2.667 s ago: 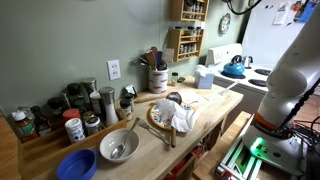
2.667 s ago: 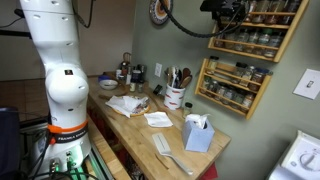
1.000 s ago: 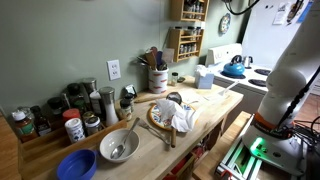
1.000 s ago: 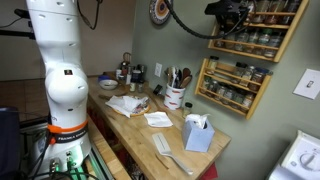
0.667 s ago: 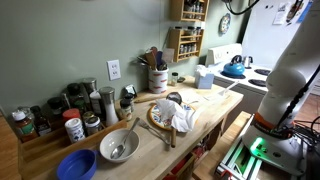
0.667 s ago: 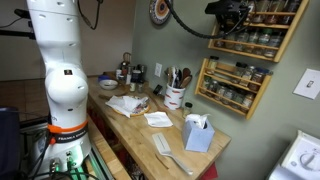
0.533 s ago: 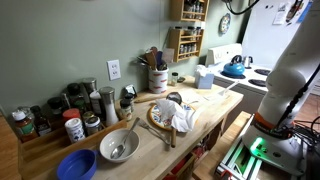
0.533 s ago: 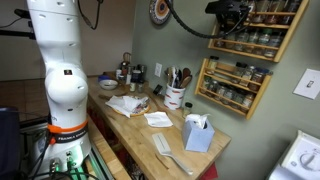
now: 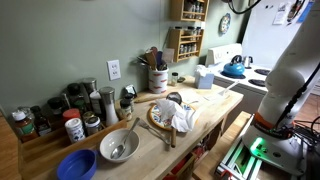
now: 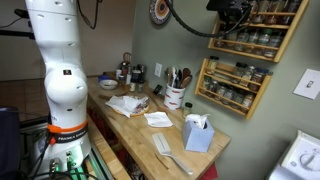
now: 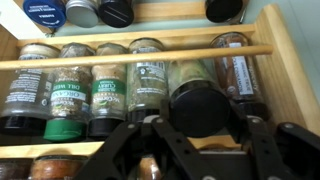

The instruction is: Remove the spice shaker on the third shelf, second position to the left and put it on the table

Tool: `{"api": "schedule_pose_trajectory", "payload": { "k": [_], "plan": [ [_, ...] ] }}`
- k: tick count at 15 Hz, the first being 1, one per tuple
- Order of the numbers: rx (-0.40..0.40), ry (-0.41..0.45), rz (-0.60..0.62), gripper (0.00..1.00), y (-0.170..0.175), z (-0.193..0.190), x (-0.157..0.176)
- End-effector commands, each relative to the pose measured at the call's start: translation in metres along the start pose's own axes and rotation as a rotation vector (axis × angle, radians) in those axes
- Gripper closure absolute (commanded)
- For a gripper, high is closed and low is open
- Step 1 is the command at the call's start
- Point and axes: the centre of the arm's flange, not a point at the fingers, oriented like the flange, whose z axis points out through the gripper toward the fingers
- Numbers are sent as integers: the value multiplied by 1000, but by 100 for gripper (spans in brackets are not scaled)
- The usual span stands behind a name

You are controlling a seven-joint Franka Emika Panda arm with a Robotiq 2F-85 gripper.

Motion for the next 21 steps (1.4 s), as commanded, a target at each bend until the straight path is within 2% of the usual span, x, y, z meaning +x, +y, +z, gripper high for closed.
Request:
{"api": "schedule_pose_trajectory", "payload": {
  "k": [1,10,16,19,21],
  "plan": [
    [12,5,28,69,11,-25,-9],
    [39,53,78,69,16,-59,-16],
    [107,-20,96,69,15,-91,-23],
    [141,-85,61,69,-3,-102,-31],
    [136,-140,26,69,-20,-107,-39]
  ]
}}
